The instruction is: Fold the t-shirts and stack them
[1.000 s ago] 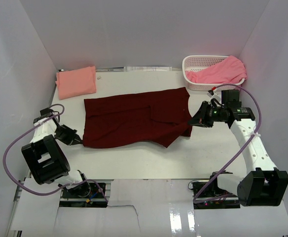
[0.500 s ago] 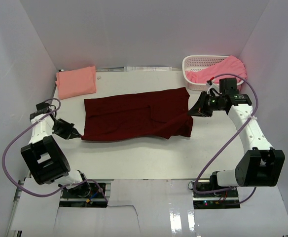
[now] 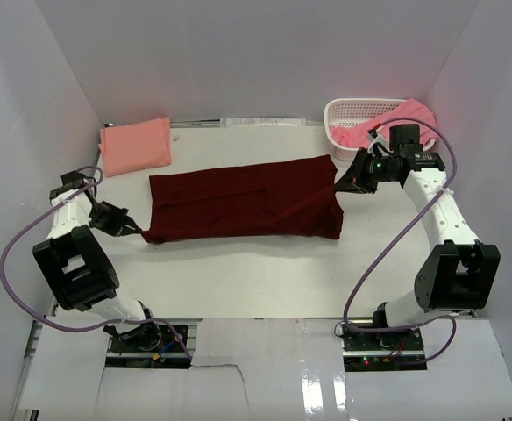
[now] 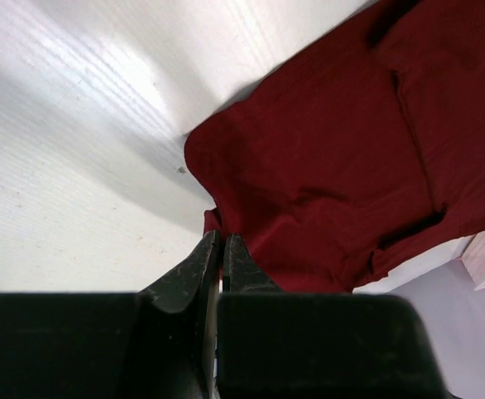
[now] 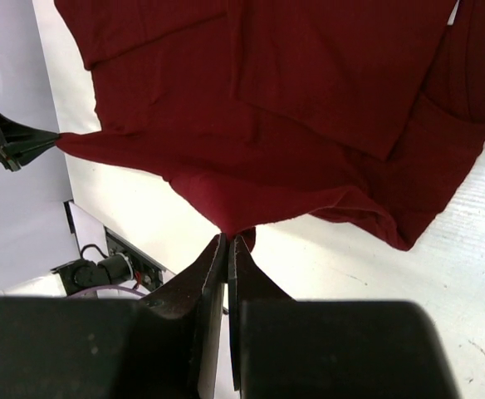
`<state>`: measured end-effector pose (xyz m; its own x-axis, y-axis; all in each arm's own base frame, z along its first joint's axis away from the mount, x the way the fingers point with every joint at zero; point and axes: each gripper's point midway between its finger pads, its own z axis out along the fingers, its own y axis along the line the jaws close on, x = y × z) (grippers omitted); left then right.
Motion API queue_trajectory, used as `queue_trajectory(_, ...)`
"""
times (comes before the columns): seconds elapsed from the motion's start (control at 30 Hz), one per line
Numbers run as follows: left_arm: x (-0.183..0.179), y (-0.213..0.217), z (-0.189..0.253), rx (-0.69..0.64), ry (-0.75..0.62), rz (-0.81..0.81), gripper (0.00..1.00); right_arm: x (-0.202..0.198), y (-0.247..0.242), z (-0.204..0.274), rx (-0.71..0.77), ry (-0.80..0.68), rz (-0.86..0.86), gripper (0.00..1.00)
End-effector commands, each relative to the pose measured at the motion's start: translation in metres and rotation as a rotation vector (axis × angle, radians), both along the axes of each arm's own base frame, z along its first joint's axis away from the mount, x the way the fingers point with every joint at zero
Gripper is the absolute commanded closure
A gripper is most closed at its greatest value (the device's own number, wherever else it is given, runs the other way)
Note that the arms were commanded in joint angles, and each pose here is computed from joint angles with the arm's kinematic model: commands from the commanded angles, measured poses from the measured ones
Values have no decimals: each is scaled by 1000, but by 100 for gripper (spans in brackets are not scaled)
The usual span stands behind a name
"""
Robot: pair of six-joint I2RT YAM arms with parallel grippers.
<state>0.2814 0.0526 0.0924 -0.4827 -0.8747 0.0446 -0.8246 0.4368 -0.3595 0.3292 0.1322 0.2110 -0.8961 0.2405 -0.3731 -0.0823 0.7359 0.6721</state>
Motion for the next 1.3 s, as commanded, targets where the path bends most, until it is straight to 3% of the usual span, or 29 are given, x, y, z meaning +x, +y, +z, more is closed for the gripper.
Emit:
queue_trajectory(0.0,20,7,12,9,-46,11,100,22,-1,16,12,-74,4,92)
queue_trajectory(0.4,62,24,30,9,-104,38,100,54,1,10,17,-67,-1,92)
queue_trajectory(1.27,131,3,-1,26,-59,-62,100,102,-5,-12,-23,-31,-53,92)
